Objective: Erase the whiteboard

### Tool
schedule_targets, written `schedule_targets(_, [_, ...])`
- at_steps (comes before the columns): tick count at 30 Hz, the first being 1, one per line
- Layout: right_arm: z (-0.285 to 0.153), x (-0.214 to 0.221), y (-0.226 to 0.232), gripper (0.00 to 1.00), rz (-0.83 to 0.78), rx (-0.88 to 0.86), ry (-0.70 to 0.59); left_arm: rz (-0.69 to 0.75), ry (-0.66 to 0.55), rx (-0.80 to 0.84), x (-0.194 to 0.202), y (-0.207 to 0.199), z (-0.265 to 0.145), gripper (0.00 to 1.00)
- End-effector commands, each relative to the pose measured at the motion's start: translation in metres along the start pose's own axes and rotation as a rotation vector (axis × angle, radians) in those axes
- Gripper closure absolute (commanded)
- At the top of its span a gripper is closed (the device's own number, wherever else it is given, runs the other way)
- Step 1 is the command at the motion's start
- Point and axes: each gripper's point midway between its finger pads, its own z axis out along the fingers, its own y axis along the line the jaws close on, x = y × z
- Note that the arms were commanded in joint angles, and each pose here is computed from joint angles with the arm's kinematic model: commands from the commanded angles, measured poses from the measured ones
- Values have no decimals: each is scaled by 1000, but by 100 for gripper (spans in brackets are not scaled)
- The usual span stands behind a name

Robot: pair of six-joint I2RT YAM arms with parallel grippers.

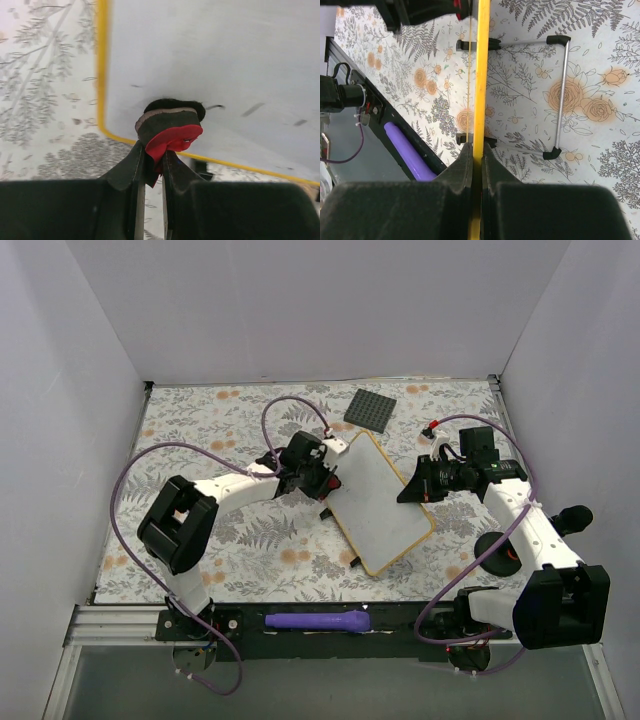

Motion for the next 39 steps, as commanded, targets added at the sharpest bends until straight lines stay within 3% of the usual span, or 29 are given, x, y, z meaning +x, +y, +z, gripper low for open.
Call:
schedule_targets(1, [-3, 16, 20, 99, -27, -93, 67, 76, -142, -78, -38, 31, 7, 100])
schedule_targets(4, [-3, 17, 20, 99, -25, -92, 69, 130, -162, -4, -41, 1, 1, 100])
schedule_targets(11, [-2, 15, 20, 99, -18, -92, 69, 238, -163, 280, -20, -145, -20, 100])
schedule_targets(16, [-1, 15, 19, 99, -17, -93, 70, 248, -141, 351, -11, -181, -24, 100])
schedule_targets(21, [-1, 13, 19, 99, -18, -94, 72, 195, -136, 295, -17, -157, -19, 100])
schedule_targets(31, [-1, 14, 20, 99, -23, -106, 74, -56, -171, -28, -56, 29, 8, 100])
schedule_targets(35, [-1, 13, 21, 99, -22, -107, 75, -21, -161, 11, -56, 24, 11, 100])
schedule_targets(39, [-2, 10, 21, 99, -27, -108, 65, 69, -124, 101, -34, -32, 5, 100])
